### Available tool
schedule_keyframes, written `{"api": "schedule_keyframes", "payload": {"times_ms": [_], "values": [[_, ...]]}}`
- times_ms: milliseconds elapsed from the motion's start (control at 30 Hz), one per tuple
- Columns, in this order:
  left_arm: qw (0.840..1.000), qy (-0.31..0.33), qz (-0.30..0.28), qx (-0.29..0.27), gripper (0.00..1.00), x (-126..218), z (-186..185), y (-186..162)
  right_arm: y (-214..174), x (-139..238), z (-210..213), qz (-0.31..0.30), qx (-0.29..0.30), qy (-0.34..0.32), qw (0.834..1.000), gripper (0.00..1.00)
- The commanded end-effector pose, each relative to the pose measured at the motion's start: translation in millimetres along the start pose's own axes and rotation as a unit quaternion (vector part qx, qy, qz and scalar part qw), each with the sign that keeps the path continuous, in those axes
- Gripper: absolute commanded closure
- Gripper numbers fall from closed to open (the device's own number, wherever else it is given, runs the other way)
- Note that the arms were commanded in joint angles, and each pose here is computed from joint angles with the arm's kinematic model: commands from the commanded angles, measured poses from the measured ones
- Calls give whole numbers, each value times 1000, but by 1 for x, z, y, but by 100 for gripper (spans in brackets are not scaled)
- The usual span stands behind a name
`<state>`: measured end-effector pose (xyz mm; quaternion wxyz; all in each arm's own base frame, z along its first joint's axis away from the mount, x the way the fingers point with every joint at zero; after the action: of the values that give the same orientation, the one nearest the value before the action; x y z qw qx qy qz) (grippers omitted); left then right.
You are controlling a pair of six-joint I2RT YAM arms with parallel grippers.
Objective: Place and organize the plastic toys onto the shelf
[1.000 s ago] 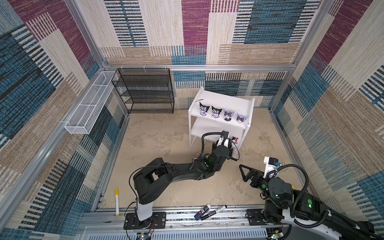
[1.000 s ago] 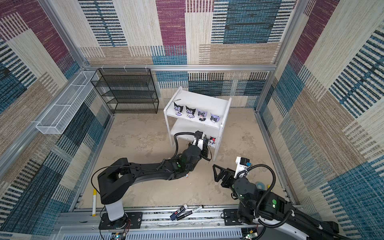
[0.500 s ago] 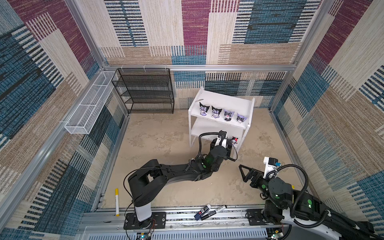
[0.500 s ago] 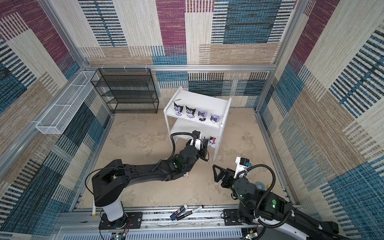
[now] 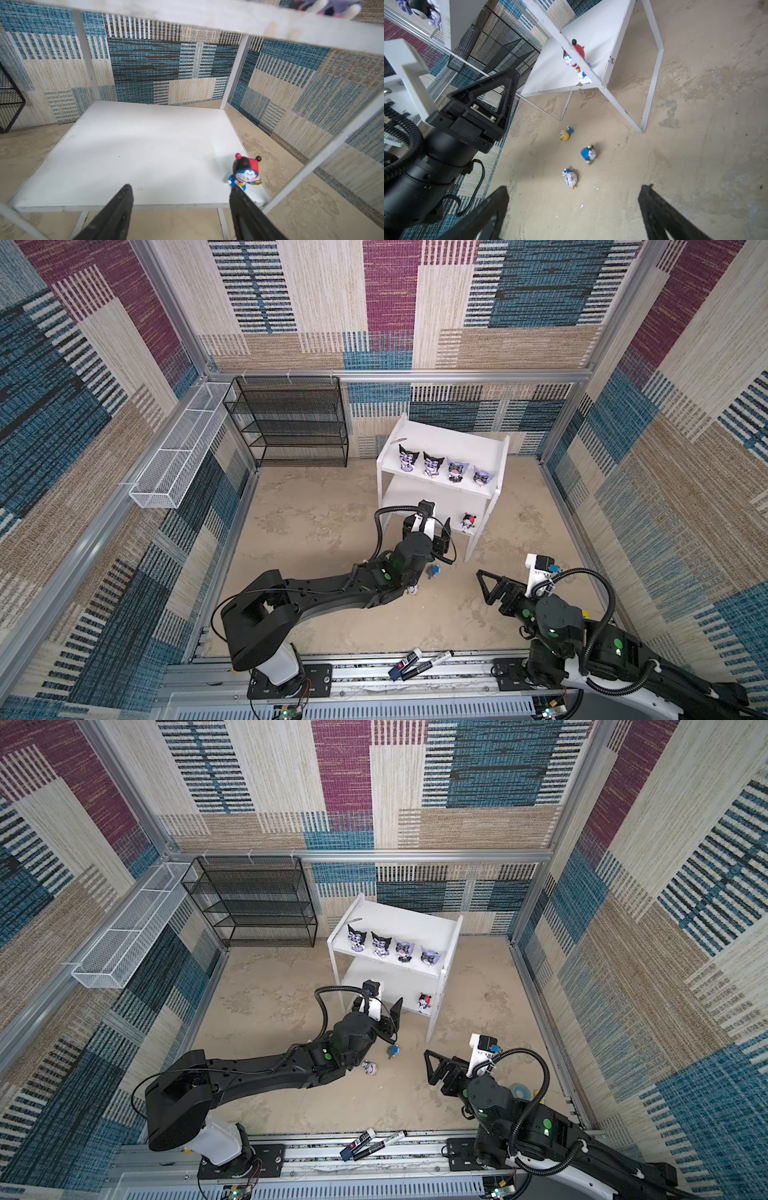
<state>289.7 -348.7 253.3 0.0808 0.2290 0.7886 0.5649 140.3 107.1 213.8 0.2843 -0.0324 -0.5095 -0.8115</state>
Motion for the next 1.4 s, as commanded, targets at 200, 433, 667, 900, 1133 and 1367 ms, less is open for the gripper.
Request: {"api": "schedule_keyframes", "payload": {"times_ms": [200,433,667,900,1133,1367], "values": [[996,3,88,8,22,40,33,-29,-17,-15,13,34,31,17,999,1],[983,8,182,23,9,79,64,-63,-71,-52,33,114,71,58,989,18],[967,13,250,52,8,105,91,-99,-108,-85,52,167,110,83,976,35],[934,-88,329,106,11,91,81,-137,-126,-104,56,204,121,90,967,52],[912,-129,367,132,13,64,74,-163,-123,-99,48,200,113,79,970,54],[892,-145,406,137,17,53,68,-180,-115,-86,34,189,102,58,975,53]]}}
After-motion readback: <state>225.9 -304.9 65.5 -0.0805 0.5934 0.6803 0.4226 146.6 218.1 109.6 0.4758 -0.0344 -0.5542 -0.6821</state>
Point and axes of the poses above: each gripper's point midway between its finger pads, its own x axis back along the fingers, its own z axis along the line the jaws close on, y = z × x, the point moved 3 cm from there along x, back along the fingers, and after that the axes turned 13 degrees about x, right-handed, at the moved point
